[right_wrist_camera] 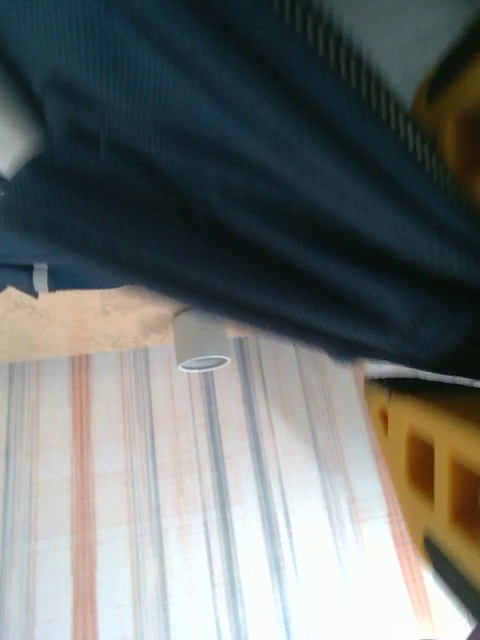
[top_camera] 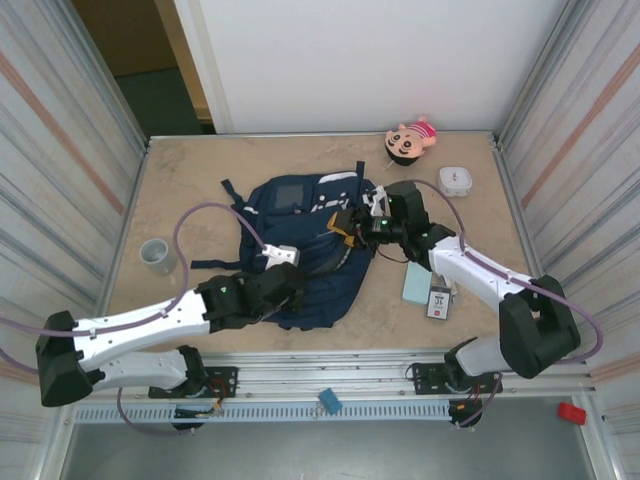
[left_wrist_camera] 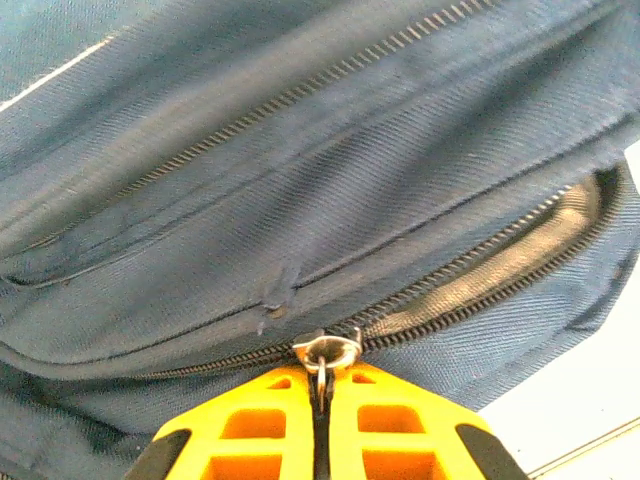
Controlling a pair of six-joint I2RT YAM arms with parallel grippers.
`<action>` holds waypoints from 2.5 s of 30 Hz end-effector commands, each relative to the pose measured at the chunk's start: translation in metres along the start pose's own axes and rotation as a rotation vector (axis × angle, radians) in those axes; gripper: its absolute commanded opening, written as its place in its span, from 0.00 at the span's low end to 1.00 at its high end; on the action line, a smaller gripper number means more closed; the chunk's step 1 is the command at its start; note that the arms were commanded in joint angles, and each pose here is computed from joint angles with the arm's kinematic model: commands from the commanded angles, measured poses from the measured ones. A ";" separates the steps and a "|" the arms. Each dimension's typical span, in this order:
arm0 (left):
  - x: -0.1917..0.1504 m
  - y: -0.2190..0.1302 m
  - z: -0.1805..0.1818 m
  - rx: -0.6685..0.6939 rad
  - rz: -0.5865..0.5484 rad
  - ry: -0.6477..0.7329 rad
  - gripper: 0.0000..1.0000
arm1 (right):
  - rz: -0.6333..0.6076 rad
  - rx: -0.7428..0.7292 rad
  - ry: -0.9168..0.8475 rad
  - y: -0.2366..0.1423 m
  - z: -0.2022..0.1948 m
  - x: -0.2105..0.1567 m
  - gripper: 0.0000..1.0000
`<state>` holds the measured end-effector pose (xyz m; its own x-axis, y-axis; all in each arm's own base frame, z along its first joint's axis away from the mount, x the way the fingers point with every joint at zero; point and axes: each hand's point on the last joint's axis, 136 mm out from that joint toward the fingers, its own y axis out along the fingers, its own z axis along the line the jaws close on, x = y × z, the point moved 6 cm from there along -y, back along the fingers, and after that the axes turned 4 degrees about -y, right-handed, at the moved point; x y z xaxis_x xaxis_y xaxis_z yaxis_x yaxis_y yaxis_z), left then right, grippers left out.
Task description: Pack books, pencil case, and school supplies into a backpack
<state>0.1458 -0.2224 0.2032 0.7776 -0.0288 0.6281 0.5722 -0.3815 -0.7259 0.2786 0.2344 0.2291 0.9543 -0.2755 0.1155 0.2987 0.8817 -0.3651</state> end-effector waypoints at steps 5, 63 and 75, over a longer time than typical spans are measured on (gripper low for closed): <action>0.017 0.005 -0.032 -0.196 -0.075 0.026 0.00 | -0.078 0.101 -0.019 0.008 0.025 -0.035 0.60; -0.002 -0.001 0.053 -0.073 -0.079 -0.106 0.00 | 0.164 0.032 -0.225 -0.059 0.029 0.011 0.06; 0.019 0.002 0.018 -0.219 -0.089 -0.063 0.00 | -0.113 -0.028 -0.026 -0.006 -0.007 -0.013 0.59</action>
<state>0.1611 -0.1948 0.1811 0.7827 0.0487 0.6205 0.5573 -0.4989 -0.6637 0.2516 0.2229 0.2094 0.9653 -0.2231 0.1354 0.2601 0.8650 -0.4291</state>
